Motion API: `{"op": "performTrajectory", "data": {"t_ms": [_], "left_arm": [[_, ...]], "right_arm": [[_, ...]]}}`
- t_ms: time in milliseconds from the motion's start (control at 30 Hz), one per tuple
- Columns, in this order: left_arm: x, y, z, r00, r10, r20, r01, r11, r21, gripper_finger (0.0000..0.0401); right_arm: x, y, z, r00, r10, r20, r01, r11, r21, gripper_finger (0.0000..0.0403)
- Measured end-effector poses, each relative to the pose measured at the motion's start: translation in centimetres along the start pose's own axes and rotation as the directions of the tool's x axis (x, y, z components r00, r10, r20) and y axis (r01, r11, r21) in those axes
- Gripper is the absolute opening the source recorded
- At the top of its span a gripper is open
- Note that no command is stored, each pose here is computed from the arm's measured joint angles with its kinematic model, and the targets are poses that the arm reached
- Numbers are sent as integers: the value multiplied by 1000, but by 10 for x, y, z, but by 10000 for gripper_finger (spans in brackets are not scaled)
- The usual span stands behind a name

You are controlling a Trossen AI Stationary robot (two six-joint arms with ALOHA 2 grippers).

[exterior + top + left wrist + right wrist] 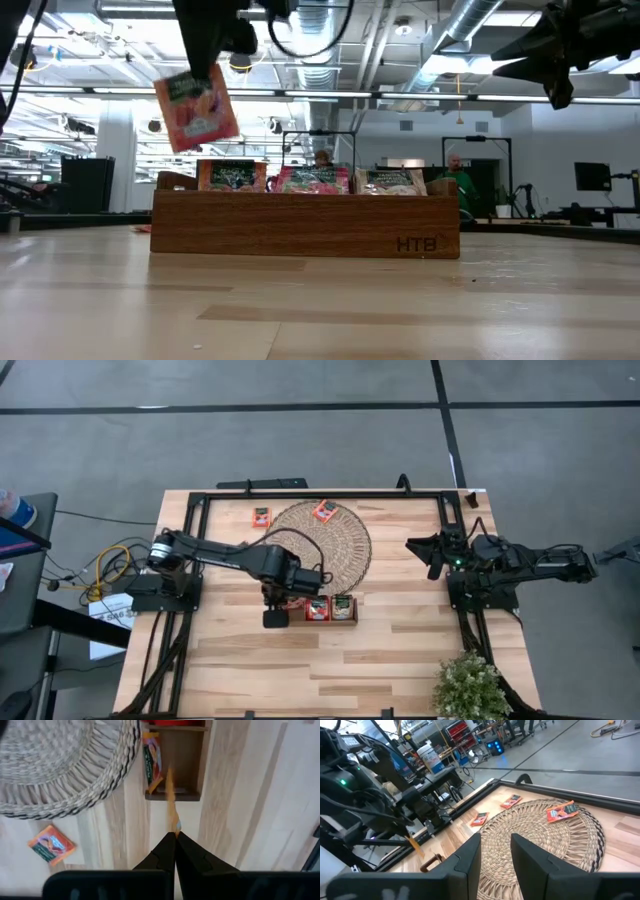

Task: Pick & Place Tea
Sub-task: Put the orange tea bag into the left section of the wooden organizer

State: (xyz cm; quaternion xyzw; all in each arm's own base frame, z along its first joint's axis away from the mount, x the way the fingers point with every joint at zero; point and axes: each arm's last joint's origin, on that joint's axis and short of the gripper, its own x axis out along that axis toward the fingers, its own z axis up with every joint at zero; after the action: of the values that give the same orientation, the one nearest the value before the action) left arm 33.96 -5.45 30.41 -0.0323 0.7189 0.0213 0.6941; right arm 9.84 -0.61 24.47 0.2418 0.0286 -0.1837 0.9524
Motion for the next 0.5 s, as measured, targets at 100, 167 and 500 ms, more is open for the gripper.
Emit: {"op": "performTrajectory", "data": {"t_ms": [100, 167, 500], "left_arm": [[12, 2, 8, 999, 4, -41, -3, 1000, 19, 0], [20, 2, 12, 998, 8, -66, -6, 999, 38, 0], [23, 4, 16, 997, 8, -76, -5, 999, 40, 0]], "right_arm": [[0, 0, 0, 1000, -2, -4, 2, 1000, -2, 98], [0, 0, -1, 1000, -3, -6, 3, 1000, -3, 98], [0, 0, -1, 1000, -4, -6, 4, 1000, -10, 98]]}}
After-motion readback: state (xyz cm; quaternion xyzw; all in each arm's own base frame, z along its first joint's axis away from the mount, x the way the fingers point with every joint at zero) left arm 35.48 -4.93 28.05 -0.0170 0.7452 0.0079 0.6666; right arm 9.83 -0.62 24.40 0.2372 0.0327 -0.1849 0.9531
